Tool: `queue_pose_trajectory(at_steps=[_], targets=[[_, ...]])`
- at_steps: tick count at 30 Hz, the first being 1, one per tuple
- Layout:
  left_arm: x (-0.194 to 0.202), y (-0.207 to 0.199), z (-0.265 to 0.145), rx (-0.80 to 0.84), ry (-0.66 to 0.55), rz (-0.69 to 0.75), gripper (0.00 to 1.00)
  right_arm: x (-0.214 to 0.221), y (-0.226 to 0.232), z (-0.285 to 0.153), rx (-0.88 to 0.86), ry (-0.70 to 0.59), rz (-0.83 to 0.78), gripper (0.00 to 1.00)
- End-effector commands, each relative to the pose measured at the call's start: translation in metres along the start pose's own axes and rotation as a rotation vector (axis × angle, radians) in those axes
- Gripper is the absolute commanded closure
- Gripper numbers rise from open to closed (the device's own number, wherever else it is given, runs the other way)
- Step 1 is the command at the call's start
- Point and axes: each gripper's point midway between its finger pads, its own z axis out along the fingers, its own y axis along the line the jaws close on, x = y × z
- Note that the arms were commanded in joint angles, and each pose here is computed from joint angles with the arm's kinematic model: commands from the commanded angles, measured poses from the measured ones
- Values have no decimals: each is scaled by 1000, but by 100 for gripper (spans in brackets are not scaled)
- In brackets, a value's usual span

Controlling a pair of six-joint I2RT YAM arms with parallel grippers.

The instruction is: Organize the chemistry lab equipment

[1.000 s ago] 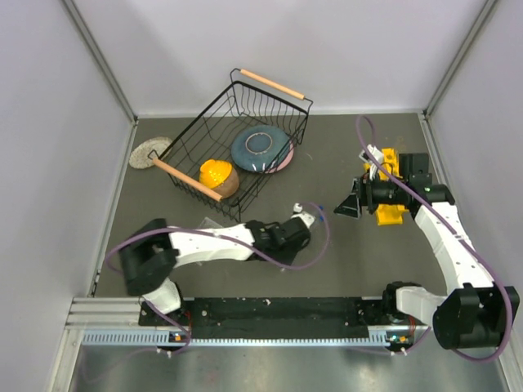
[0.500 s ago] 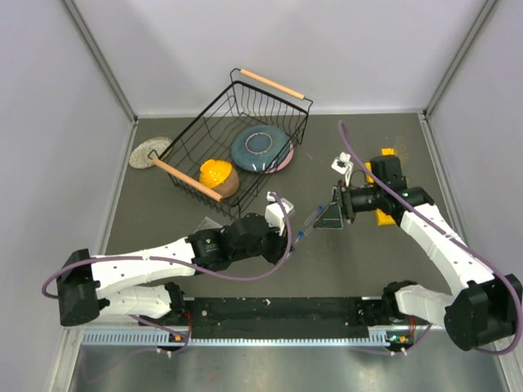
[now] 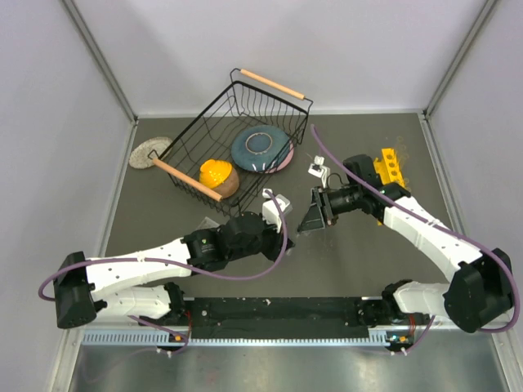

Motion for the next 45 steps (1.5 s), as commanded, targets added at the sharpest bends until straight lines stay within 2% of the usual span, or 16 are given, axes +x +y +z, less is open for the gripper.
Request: queue_pose_trajectory(at_steps=[1, 3, 12, 13, 14, 16, 17, 19, 21, 25, 26, 30, 34, 38, 42, 45], targets=[[-26, -3, -7, 7, -86, -6, 99, -19, 17, 2, -31, -27, -65, 62], [-26, -3, -7, 5, -87, -6, 99, -19, 19, 5, -38, -21, -71, 64], [-31, 5, -12, -31, -117, -31, 96, -21, 32, 11, -78, 8, -97, 91], [-33, 5, -15, -34, -125, -38, 92, -26, 34, 10, -76, -1, -116, 92], [-37, 6, -18, -40, -135, -46, 76, -31, 33, 10, -58, -14, -132, 93], [-39, 10, -28, -53, -136, -66, 55, -43, 35, 7, -32, -36, -198, 94], [-45, 11, -34, -58, -148, -75, 33, -50, 32, 5, 4, -50, -229, 95], [-53, 13, -54, -51, -164, -84, 22, -64, 31, 0, 55, -75, -337, 95], [-68, 24, -73, -67, -201, -99, 16, -77, 24, -6, 123, -106, -430, 95], [-88, 60, -130, -173, -267, -125, 9, -89, 24, -13, 176, -136, -533, 96], [-104, 74, -147, -228, -310, -120, 7, -88, 25, -13, 181, -136, -548, 96], [-119, 101, -169, -357, -259, -101, 6, -73, 37, 0, 187, -90, -708, 96], [-143, 131, -188, -527, -261, -111, 5, -48, 59, 30, 149, -4, -895, 96], [-172, 160, -224, -704, -337, -137, 5, -31, 76, 72, 106, 96, -1089, 95], [-176, 173, -255, -830, -400, -176, 5, -33, 93, 103, 69, 111, -1218, 96], [-176, 169, -271, -859, -451, -186, 5, -32, 110, 134, 23, 71, -1323, 95]])
